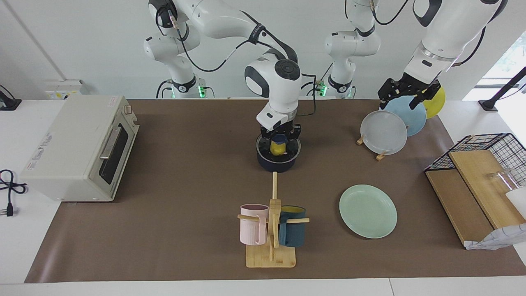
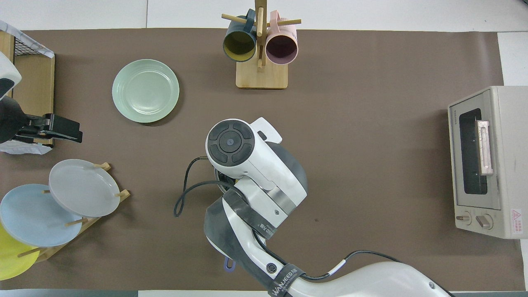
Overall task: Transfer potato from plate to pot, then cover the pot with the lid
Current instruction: 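Lower the glass lid onto the saucepan with the right gripper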
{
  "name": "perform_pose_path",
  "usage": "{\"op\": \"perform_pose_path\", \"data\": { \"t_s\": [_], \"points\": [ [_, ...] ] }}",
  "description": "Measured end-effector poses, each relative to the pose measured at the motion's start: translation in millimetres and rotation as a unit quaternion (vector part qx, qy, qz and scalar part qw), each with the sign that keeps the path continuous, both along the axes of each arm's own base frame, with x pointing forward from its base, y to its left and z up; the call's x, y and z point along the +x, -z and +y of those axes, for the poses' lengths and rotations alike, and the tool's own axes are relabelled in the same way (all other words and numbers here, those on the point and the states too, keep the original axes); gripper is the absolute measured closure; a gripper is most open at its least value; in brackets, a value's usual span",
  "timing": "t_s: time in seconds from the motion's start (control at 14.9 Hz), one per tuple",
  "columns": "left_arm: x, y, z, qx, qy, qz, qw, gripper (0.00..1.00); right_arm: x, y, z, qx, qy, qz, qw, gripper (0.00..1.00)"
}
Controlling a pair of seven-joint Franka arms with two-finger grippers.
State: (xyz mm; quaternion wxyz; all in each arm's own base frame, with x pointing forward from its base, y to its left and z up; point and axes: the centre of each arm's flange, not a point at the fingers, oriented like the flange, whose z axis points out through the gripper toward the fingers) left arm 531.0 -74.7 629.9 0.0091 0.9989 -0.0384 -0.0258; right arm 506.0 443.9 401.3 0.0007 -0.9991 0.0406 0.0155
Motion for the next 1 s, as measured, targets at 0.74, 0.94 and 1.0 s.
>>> {"op": "perform_pose_path", "data": {
  "t_s": [0.74,0.94,1.0],
  "points": [
    [0.2,-0.2,2.6,0.000,-0.002,0.000,1.000,0.00,-0.7,1.9,-1.1,-0.002,0.001,0.002,1.000,0.34],
    [0.2,-0.2,2.6,0.000,-0.002,0.000,1.000,0.00,0.2,2.2,-2.8,-0.002,0.003,0.003,1.000,0.35],
    [0.2,-0.2,2.6,0.000,-0.002,0.000,1.000,0.00,0.2,4.2,-3.6,-0.003,0.004,0.005,1.000,0.27]
  ]
}}
